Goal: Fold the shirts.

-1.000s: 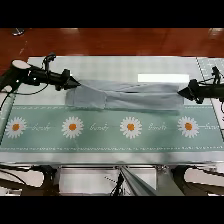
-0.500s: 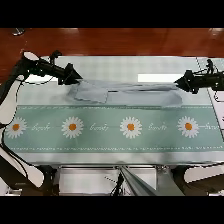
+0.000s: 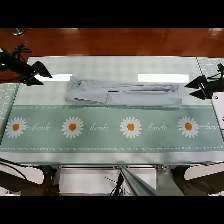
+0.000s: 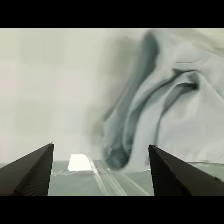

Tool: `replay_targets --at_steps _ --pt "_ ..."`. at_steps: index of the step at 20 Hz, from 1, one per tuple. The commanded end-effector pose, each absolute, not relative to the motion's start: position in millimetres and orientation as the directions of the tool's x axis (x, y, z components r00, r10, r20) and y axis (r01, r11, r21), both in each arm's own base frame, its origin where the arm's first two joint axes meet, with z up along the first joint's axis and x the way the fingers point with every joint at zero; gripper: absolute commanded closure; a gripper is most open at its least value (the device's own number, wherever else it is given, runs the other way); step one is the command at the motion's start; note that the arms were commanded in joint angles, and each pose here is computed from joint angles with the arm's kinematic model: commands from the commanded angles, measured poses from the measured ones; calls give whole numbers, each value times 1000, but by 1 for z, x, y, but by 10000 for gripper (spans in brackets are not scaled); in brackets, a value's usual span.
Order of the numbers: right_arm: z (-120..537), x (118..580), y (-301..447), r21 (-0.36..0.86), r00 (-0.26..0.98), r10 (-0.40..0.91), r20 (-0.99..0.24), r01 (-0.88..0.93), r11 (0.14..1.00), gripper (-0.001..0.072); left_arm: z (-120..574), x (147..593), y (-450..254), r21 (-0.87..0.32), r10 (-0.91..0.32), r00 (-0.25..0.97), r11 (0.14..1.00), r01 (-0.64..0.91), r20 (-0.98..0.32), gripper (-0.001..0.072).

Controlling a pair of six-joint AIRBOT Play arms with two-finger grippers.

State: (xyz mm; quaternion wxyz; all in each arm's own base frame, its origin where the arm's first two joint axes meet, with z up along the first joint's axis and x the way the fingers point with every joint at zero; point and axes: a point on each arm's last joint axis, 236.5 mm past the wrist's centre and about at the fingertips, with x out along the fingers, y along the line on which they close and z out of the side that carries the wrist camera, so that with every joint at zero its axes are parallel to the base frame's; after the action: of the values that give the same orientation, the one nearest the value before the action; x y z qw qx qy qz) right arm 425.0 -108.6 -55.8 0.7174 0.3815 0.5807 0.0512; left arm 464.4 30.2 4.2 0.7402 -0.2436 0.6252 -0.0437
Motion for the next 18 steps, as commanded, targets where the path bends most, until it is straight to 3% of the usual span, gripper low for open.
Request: replay_targets --at_steps 1,3,5,10,11,12,13,14,15,16,18 --pt "-79 400 -119 560 233 512 -827 416 716 92 49 470 52 -346 -219 460 914 -211 -860 5" --pt "-87 408 -101 594 224 554 -802 401 697 92 66 467 17 -391 -240 578 908 -150 -780 5" --pt "-91 420 -80 627 228 587 -776 373 684 92 67 454 -19 -417 -273 612 903 -103 -742 5" --pt "-102 436 -29 629 182 604 -776 297 719 94 40 427 -110 -436 -400 487 899 42 -776 5" --pt "-99 439 -18 637 178 613 -770 281 718 153 36 425 -124 -438 -415 469 897 67 -780 5" --pt "-94 441 -8 652 179 628 -757 269 709 365 31 421 -137 -439 -430 446 894 89 -785 7" --pt "-84 441 1 674 179 651 -738 247 696 693 26 418 -149 -441 -442 426 891 107 -790 28" --pt "-72 440 5 685 179 662 -728 219 695 683 23 414 -160 -447 -456 406 886 122 -792 310" --pt "-59 436 4 678 177 654 -735 198 708 684 20 410 -170 -453 -468 389 881 137 -793 650" --pt "-47 429 1 656 169 634 -755 182 733 684 18 406 -181 -455 -482 373 875 164 -793 686" --pt "-12 413 -2 611 174 589 -789 119 783 684 13 398 -207 -462 -505 344 863 205 -791 686"
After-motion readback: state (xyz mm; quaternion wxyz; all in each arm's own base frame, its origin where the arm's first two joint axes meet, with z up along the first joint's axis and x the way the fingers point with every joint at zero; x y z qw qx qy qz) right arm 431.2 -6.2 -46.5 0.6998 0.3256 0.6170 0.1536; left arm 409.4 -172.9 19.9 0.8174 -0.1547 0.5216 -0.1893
